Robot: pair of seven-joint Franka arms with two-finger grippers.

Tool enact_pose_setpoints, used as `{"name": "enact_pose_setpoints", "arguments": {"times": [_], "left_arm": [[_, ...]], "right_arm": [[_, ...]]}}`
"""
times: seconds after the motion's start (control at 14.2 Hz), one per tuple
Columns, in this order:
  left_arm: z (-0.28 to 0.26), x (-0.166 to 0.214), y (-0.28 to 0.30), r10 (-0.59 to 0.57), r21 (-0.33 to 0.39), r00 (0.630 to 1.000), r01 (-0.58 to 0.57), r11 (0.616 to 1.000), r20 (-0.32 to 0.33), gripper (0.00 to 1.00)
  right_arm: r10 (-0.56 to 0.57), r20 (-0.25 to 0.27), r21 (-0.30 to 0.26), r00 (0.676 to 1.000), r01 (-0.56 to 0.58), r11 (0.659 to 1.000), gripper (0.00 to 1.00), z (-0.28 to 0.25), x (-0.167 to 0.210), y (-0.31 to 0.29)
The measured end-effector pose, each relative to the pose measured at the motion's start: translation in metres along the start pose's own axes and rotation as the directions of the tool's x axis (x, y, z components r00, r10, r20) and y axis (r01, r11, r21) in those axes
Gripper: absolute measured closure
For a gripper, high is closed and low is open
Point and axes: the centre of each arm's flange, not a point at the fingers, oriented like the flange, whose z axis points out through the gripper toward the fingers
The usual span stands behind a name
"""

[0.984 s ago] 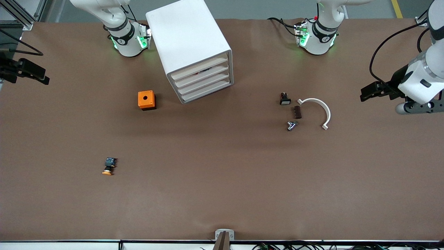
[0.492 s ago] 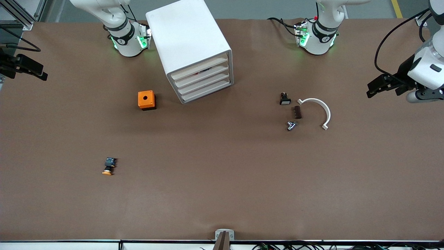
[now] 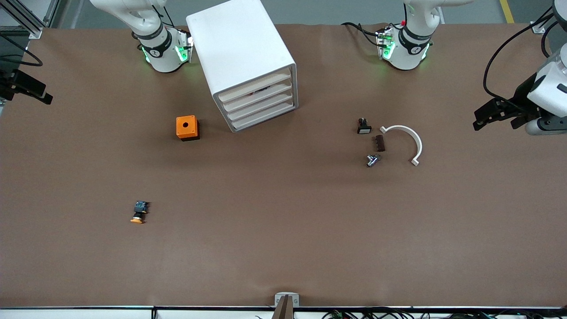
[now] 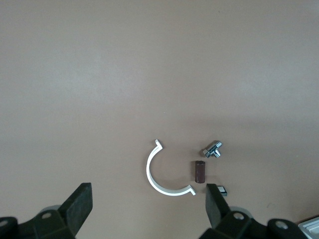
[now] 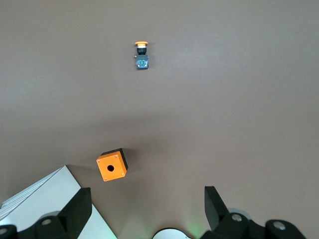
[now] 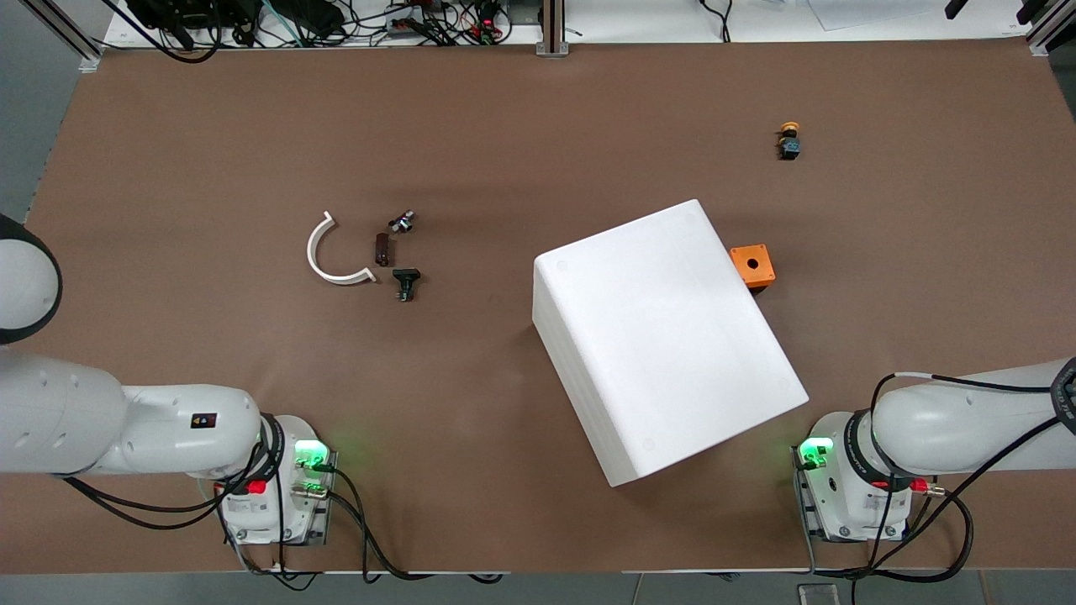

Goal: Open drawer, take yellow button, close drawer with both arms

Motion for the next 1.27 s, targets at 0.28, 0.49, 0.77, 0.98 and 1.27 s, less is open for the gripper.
{"name": "enact_pose_setpoints", "arguments": {"times": [0.28, 0.49, 0.77, 0.98, 1.27], "left_arm": [[-0.009, 0.007, 0.005, 0.009, -0.003, 1.0, -0.009, 1.0, -0.024, 0.0], [-0.012, 0.007, 0.007, 0.024, -0.004, 0.999, -0.024, 1.0, -0.029, 0.0], [-0.015, 0.008, 0.007, 0.035, -0.004, 0.999, -0.036, 0.999, -0.036, 0.0], [-0.02, 0.008, 0.01, 0.04, -0.004, 0.998, -0.04, 0.999, -0.045, 0.0], [-0.031, 0.009, 0.016, 0.049, -0.006, 0.996, -0.049, 0.999, -0.069, 0.0]], "right_arm": [[0.005, -0.003, 0.004, 1.0, -0.005, 1.0, 0.0, 0.0, -0.002, 0.003], [-0.002, -0.009, 0.004, 1.0, 0.002, 1.0, 0.0, 0.0, -0.001, 0.001], [-0.081, -0.04, -0.002, 0.996, 0.081, 0.997, 0.0, -0.003, 0.002, 0.002], [-0.096, -0.043, -0.012, 0.994, 0.096, 0.995, 0.0, -0.003, 0.002, 0.005], [-0.096, -0.042, -0.015, 0.994, 0.096, 0.995, 0.0, -0.003, 0.002, 0.005]]}}
